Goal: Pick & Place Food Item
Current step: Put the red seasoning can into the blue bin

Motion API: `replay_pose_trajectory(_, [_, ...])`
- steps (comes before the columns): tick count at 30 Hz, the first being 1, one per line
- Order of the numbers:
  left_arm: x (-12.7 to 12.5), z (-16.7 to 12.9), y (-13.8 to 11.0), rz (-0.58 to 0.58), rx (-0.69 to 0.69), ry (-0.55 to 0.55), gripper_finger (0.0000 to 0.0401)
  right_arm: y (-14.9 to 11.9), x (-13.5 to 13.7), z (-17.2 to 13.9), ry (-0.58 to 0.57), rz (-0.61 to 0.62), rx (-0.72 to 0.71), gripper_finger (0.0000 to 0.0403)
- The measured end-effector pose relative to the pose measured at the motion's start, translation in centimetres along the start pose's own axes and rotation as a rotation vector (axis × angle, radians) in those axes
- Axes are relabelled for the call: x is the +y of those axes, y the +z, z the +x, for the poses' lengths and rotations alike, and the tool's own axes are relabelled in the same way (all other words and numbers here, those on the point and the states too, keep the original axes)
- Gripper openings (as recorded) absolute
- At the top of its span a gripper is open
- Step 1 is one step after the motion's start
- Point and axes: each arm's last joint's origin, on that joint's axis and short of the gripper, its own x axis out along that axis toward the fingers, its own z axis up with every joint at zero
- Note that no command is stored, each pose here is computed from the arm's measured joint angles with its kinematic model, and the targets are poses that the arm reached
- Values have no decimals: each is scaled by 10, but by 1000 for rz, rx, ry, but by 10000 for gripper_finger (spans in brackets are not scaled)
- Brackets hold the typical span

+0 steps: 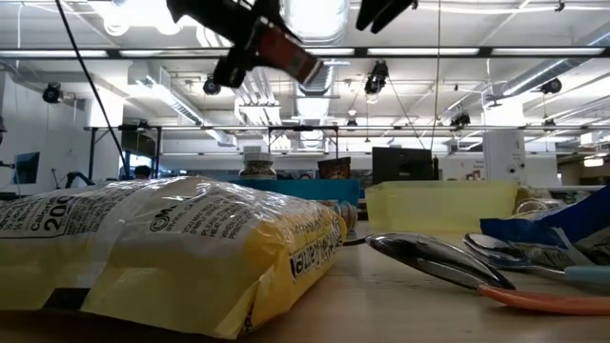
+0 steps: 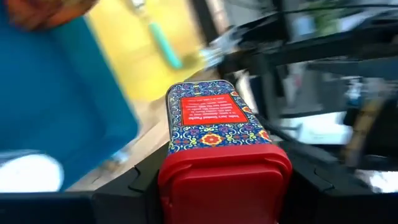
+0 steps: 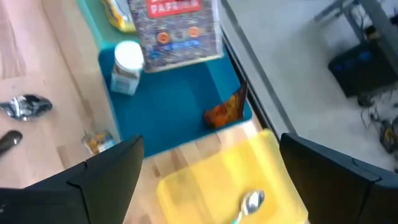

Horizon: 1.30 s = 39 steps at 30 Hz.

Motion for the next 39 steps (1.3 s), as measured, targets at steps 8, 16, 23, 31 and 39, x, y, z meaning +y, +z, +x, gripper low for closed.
replay_pose_trajectory(8, [4,19,27,24,20,293,210,-12,-19,-18,-16,87,46,374])
replay_pose_trajectory(16, [17,42,55,26,51,507,210,-14,-29,-28,-7,111,29,374])
replay_pose_trajectory(23, [43,63,63,-37,84,585,210,-15,-28,-27,-8,105,34,374])
replay_pose_trajectory(31, [62,79,63,-87,136,642,210,-18,-26,-24,-13,82,52,374])
replay_pose_trajectory(39, [69,86,58,-94,162,712,210,-23,-23,-18,-28,55,84,374])
